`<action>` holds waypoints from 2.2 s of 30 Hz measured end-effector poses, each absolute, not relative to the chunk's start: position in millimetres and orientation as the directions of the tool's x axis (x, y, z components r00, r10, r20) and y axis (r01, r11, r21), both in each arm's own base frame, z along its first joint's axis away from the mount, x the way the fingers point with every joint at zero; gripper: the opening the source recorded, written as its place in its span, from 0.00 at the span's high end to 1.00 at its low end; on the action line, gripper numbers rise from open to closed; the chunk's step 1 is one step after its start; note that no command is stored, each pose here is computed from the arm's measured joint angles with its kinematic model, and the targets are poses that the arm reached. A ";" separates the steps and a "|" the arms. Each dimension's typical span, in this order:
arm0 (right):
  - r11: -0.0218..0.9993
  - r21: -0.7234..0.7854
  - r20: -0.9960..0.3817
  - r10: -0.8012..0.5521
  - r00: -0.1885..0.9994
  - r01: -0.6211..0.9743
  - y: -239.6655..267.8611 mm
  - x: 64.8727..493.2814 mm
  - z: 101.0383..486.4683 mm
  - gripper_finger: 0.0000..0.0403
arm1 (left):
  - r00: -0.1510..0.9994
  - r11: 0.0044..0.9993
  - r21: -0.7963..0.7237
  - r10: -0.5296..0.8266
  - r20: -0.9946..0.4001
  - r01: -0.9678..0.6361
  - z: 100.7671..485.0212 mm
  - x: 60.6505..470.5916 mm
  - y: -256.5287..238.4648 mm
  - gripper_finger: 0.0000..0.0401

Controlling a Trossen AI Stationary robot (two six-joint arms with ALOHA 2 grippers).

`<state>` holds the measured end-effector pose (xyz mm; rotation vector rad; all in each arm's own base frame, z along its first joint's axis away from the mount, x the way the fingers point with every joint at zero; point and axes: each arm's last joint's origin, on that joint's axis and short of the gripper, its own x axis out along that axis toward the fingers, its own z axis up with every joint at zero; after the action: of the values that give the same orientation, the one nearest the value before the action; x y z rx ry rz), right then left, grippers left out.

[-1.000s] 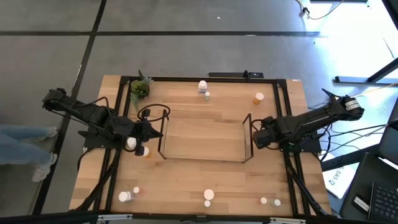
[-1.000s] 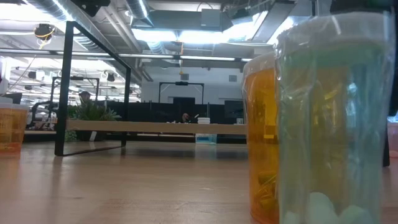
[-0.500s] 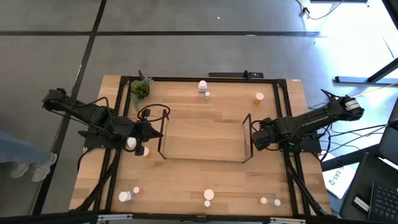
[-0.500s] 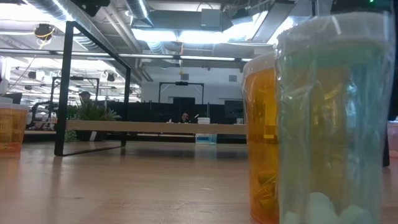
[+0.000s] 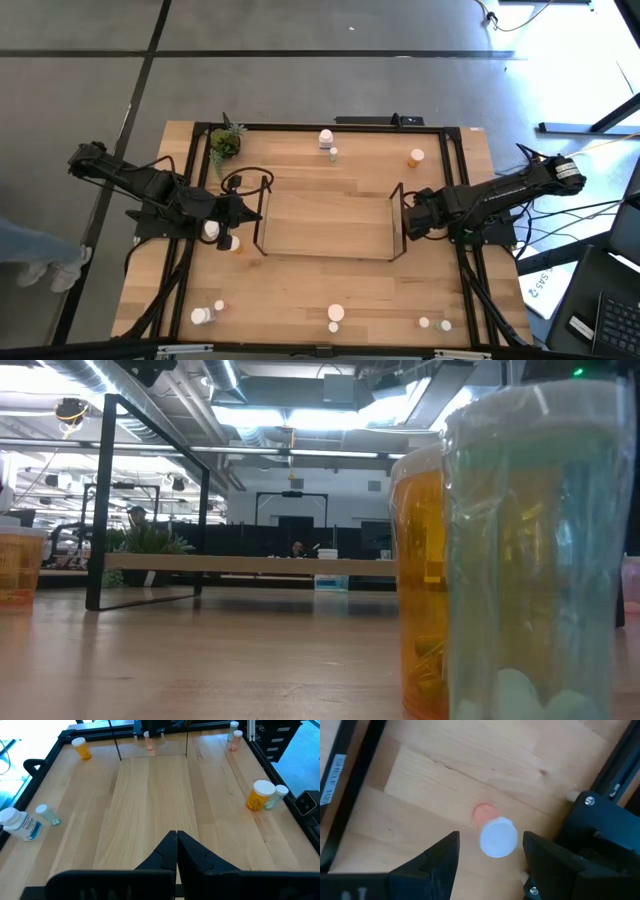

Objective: Pick and place medicine bottles onto shelf by color
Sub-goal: Put the top pink pill bottle on the shelf

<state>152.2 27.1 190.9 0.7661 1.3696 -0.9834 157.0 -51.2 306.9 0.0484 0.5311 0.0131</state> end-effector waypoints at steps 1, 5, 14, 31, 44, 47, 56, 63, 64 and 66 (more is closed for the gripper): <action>0.420 -0.104 -0.991 -0.118 -0.060 0.902 26.8 152.2 190.9 0.45 | 0.862 0.999 0.049 0.025 -0.506 0.000 306.9 157.0 -51.2 1.00; 0.405 -0.103 -0.992 -0.112 -0.062 0.908 25.7 152.3 190.9 0.45 | 0.861 0.999 0.050 0.025 -0.508 0.000 306.7 156.9 -51.2 1.00; 0.385 -0.097 -0.993 -0.106 -0.061 0.918 24.9 152.6 189.7 0.45 | 0.861 0.999 0.051 0.025 -0.509 0.001 306.6 156.9 -51.2 1.00; 0.403 -0.173 -0.985 -0.087 -0.150 0.899 27.6 162.6 176.5 0.48 | 0.860 0.999 0.051 0.026 -0.509 0.000 306.6 156.9 -51.2 1.00; 0.406 -0.180 -0.983 -0.113 -0.146 0.896 26.9 163.0 175.4 0.62 | 0.860 0.999 0.052 0.026 -0.509 0.001 306.5 156.8 -51.1 1.00; 0.406 -0.185 -0.981 -0.128 -0.144 0.895 26.4 162.9 175.4 0.65 | 0.860 0.999 0.052 0.026 -0.509 0.001 306.5 156.8 -51.2 1.00; 0.412 -0.198 -0.977 -0.156 -0.145 0.889 25.6 162.5 175.4 0.69 | 0.860 0.999 0.052 0.025 -0.509 0.001 306.5 156.8 -51.2 1.00; 0.448 -0.203 -0.976 -0.167 -0.142 0.871 24.7 159.1 186.0 0.69 | 0.860 0.999 0.052 0.026 -0.509 0.001 306.5 156.8 -51.2 1.00; 0.447 -0.208 -0.975 -0.168 -0.147 0.870 24.4 157.6 189.2 0.69 | 0.860 0.999 0.052 0.025 -0.509 0.001 306.5 156.8 -51.2 1.00; 0.447 -0.213 -0.974 -0.168 -0.152 0.869 24.2 156.4 193.7 0.69 | 0.860 0.999 0.052 0.026 -0.509 0.001 306.5 156.8 -51.2 1.00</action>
<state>156.4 24.2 193.7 0.6626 1.4376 -1.0322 156.8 -51.2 306.5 0.0508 0.5350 0.0131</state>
